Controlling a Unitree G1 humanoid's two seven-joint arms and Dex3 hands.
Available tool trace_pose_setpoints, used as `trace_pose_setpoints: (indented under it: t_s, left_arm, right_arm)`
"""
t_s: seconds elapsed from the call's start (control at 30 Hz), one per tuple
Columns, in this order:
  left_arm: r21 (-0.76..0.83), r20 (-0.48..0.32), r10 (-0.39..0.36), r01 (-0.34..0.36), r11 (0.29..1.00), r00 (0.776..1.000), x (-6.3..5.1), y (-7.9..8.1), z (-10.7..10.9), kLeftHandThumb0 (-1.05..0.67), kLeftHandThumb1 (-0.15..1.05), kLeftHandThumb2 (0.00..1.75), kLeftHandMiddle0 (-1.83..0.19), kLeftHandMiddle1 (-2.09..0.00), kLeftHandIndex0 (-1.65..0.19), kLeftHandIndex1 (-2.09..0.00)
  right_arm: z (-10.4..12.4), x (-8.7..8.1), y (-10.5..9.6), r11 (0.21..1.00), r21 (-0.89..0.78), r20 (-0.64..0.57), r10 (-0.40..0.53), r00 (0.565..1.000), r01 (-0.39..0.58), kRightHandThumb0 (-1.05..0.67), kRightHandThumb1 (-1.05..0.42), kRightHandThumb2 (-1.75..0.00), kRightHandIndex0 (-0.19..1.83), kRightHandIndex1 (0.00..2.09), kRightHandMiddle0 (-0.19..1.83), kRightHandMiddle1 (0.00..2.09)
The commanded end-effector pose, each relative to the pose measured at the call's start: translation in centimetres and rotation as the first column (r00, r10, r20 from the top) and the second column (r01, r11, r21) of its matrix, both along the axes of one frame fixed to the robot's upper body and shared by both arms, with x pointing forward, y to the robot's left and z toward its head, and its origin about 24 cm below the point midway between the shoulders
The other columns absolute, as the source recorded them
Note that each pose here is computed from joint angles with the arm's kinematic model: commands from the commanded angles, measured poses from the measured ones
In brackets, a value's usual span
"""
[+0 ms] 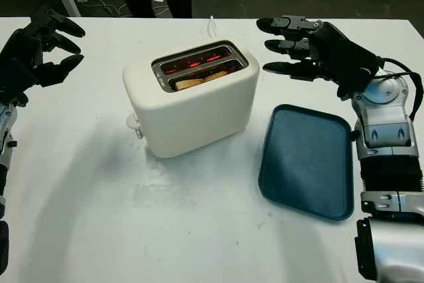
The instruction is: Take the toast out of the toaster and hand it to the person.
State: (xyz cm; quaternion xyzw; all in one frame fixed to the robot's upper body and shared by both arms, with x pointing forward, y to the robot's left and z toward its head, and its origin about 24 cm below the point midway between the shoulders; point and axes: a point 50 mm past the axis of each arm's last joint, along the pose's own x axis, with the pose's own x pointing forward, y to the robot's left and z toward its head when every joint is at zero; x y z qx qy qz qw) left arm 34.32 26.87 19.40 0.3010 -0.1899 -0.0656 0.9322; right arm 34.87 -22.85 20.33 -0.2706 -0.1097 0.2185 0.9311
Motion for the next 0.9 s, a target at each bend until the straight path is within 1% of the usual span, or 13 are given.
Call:
trace_pose_setpoints:
  t_s: [0.0, 0.13, 0.3, 0.67, 0.87]
  left_arm:
    - [0.017, 0.008, 0.001, -0.001, 1.000, 1.000, -0.17, 0.03, -0.18, -1.05, 0.92, 0.31, 0.00, -1.63, 0.00, -1.54]
    - [0.024, 0.003, 0.007, -0.007, 1.000, 1.000, -0.22, -0.05, -0.06, -1.05, 0.92, 0.33, 0.00, -1.65, 0.00, -1.56]
    - [0.006, -0.004, 0.004, -0.004, 1.000, 1.000, -0.24, -0.11, -0.11, -1.05, 0.92, 0.30, 0.00, -1.66, 0.00, -1.57]
    - [0.004, 0.009, -0.005, 0.005, 1.000, 1.000, -0.22, 0.06, -0.24, -1.05, 0.92, 0.30, 0.00, -1.62, 0.00, -1.54]
    - [0.019, 0.009, 0.006, -0.006, 1.000, 1.000, -0.22, 0.03, -0.16, -1.05, 0.92, 0.32, 0.00, -1.64, 0.00, -1.55]
  right_arm:
    - [0.71, 0.05, 0.08, 1.000, -0.006, 0.041, 0.014, 0.999, -0.014, -0.35, -0.92, -0.03, 0.46, 0.01, 0.45, 0.00]
    - [0.71, 0.06, 0.06, 1.000, -0.011, 0.047, 0.017, 0.999, -0.016, -0.35, -0.92, -0.03, 0.47, 0.01, 0.45, 0.01]
    - [0.71, 0.07, 0.06, 1.000, -0.004, 0.040, 0.009, 0.999, -0.009, -0.35, -0.92, -0.02, 0.47, 0.01, 0.45, 0.01]
    - [0.74, 0.02, 0.12, 1.000, -0.009, 0.044, 0.006, 0.999, -0.005, -0.33, -0.92, -0.02, 0.47, 0.01, 0.46, 0.01]
    - [0.74, 0.03, 0.06, 1.000, -0.011, 0.045, 0.004, 0.999, -0.004, -0.31, -0.92, -0.01, 0.47, 0.01, 0.46, 0.01]
